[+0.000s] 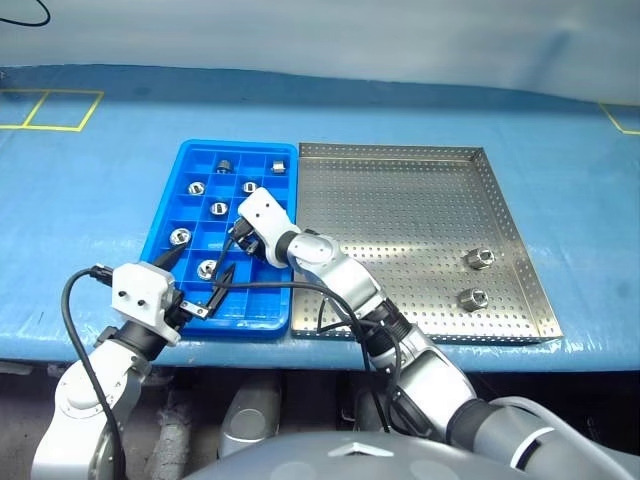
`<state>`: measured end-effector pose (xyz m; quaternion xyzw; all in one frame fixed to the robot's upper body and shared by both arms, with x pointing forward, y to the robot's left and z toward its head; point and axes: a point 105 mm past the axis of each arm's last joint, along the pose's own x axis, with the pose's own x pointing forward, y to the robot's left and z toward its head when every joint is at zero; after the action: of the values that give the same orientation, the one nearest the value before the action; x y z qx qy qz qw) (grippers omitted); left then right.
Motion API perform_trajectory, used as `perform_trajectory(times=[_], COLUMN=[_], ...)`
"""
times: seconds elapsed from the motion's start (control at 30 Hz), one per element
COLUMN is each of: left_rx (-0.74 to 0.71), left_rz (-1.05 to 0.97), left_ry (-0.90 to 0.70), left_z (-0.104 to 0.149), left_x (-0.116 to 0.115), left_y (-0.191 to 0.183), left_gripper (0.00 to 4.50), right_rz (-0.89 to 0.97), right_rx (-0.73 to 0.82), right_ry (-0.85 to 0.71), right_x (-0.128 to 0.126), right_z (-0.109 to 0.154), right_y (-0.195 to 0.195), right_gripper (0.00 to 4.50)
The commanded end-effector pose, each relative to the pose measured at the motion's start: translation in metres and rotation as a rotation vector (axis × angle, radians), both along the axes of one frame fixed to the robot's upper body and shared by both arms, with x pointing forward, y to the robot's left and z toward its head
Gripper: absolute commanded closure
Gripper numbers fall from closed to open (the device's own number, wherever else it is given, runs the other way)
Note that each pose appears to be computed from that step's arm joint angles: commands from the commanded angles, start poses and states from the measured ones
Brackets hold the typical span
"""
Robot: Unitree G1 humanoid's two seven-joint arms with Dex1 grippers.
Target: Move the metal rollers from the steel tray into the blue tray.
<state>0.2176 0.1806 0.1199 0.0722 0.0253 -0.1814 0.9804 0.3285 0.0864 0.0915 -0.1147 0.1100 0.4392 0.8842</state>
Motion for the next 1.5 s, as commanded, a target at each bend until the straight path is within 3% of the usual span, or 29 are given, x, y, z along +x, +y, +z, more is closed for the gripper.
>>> perform_trajectory(times=[0.03,0.2,0.33,0.57,0.8,1.0,1.27,1.5], left_rx=[0.002,0.002,0.007,0.010,0.010,-0.026,-0.032,-0.024], left_rz=[-0.022,-0.036,-0.067,-0.167,-0.332,-0.466,-0.639,-0.747], left_ry=[-0.058,-0.047,-0.039,-0.032,-0.045,-0.043,-0.040,-0.034], left_z=[0.013,0.012,0.011,0.010,0.018,0.020,0.019,0.016], left_x=[-0.001,-0.001,0.001,0.012,0.025,0.044,0.063,0.063], left_y=[-0.006,-0.009,-0.012,-0.024,-0.049,-0.079,-0.120,-0.136], left_gripper=[0.00,0.00,0.00,0.00,0.00,0.00,0.00,0.00], right_rz=[0.087,0.058,0.006,-0.152,-0.637,-1.001,-1.205,-1.296], right_rx=[0.075,0.048,0.048,0.118,0.033,-0.040,-0.045,0.003], right_ry=[-0.055,-0.013,-0.028,-0.075,-0.105,-0.047,0.027,0.114], right_x=[-0.013,-0.006,0.003,0.020,0.033,0.013,-0.004,-0.004], right_z=[0.030,0.017,0.017,0.038,0.037,0.029,0.018,0.003], right_y=[0.033,0.029,0.018,-0.028,-0.149,-0.246,-0.289,-0.299], right_gripper=[2.71,2.71,1.48,1.48,1.48,1.48,1.48,1.48])
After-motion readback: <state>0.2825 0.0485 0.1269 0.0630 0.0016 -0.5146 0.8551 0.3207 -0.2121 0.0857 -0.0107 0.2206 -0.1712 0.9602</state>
